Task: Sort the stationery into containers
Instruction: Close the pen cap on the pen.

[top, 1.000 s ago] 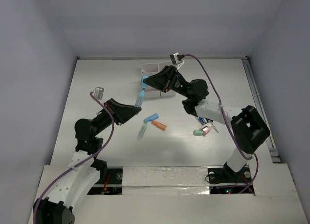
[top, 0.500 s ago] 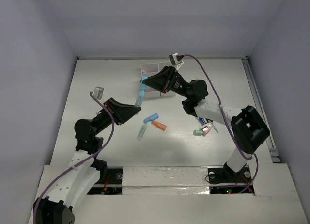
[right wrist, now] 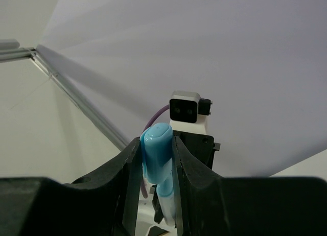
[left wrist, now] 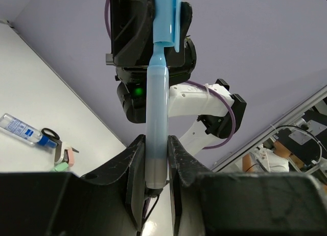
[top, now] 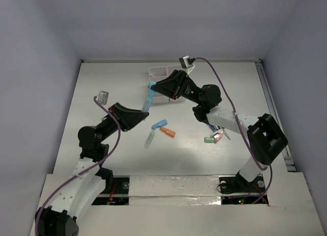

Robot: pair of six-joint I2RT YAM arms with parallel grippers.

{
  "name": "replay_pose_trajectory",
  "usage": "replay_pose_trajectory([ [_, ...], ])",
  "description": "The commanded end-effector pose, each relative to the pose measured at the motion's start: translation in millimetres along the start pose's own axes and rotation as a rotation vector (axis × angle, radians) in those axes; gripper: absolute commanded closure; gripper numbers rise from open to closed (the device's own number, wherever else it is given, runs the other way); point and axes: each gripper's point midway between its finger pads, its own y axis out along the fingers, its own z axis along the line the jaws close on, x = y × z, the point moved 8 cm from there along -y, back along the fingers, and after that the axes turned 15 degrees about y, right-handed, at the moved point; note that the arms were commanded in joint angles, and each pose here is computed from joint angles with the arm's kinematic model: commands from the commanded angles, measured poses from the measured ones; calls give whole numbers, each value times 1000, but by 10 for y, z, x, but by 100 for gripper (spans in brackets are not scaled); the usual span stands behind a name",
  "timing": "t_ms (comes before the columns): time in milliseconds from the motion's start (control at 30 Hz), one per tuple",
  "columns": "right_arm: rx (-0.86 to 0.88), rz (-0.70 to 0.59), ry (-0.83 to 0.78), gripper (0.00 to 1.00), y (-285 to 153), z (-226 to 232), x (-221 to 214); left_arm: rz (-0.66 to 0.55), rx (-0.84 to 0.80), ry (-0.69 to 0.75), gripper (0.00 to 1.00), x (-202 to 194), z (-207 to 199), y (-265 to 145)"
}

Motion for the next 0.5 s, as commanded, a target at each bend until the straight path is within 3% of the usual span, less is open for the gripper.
replay_pose_trajectory([
  [0, 401, 32, -271, 85, -57, 763, -147, -33, -58, 54, 100, 54, -97, -8],
  [467, 420, 56, -290, 85, 9, 750, -264, -137, -189, 79, 100, 218, -295, 21],
])
